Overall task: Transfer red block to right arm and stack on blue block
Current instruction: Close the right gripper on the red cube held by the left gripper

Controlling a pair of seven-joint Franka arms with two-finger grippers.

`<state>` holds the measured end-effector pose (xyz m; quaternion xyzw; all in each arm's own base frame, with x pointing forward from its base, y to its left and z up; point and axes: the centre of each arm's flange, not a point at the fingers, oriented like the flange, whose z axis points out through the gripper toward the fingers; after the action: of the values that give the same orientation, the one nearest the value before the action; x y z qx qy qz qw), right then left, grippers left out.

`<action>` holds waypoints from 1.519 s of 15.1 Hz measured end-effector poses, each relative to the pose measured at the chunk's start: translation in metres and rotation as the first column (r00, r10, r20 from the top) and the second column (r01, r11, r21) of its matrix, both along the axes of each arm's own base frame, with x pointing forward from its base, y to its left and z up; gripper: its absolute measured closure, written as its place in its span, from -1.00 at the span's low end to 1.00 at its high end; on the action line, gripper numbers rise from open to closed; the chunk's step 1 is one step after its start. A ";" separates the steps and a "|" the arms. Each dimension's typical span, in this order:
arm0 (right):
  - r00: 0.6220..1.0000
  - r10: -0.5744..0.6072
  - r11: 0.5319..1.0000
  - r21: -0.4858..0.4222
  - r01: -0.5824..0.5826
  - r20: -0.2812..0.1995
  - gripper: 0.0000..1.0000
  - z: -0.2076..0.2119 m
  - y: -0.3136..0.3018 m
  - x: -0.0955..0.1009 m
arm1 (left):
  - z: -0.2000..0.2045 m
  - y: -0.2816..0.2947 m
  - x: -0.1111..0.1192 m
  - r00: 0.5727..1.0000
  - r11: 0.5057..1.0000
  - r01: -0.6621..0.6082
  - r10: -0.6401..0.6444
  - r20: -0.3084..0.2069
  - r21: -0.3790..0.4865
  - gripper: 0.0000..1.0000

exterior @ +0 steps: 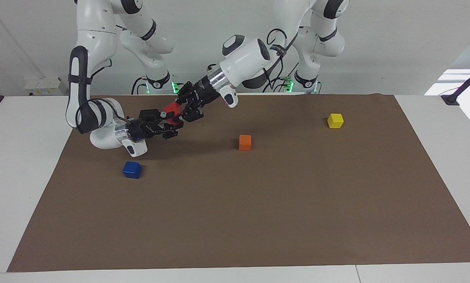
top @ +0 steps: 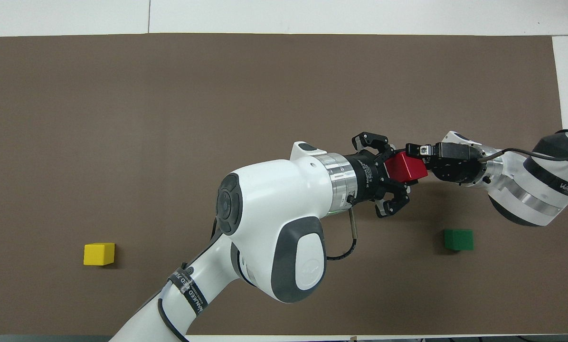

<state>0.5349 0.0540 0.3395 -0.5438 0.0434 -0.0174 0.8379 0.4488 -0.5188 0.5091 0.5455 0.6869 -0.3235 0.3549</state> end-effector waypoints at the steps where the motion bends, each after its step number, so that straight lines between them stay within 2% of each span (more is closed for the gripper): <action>1: 1.000 0.000 1.000 0.000 0.000 0.000 -0.13 0.000 0.000 0.000 | 0.000 0.000 0.000 1.000 1.000 0.000 0.000 0.001 0.000 -0.10; 15: 1.000 -0.001 1.000 -0.005 0.001 0.006 -0.13 0.000 -0.002 0.000 | -0.001 -0.001 -0.001 1.000 1.000 0.008 -0.008 0.014 0.001 -0.11; 16: 1.000 0.002 1.000 -0.022 -0.002 0.002 -0.13 -0.002 -0.002 -0.001 | -0.001 -0.002 -0.002 1.000 1.000 0.016 -0.016 0.025 0.005 -0.18; 17: 1.000 0.002 0.999 -0.045 -0.003 -0.005 -0.13 -0.005 -0.002 -0.001 | -0.001 -0.003 -0.003 0.999 1.000 0.026 -0.026 0.037 0.007 -0.34; 20: 1.000 -0.001 0.998 -0.060 0.001 -0.007 -0.13 -0.005 -0.003 0.000 | -0.003 -0.005 -0.006 0.998 0.999 0.037 -0.038 0.044 0.014 -0.93; 21: 1.000 0.006 0.998 -0.068 -0.006 -0.006 -0.13 -0.005 -0.003 -0.001 | -0.004 -0.004 -0.005 0.998 0.999 0.035 -0.036 0.045 0.015 -1.00; 23: 0.999 0.032 0.994 -0.102 -0.032 -0.007 -0.13 -0.007 -0.005 -0.004 | -0.004 0.002 0.000 0.999 0.999 0.024 -0.025 0.048 0.020 -1.00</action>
<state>0.5307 0.0489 0.3324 -0.5868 0.0359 -0.0048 0.8089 0.4492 -0.5164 0.5049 0.5651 0.6745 -0.3078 0.3620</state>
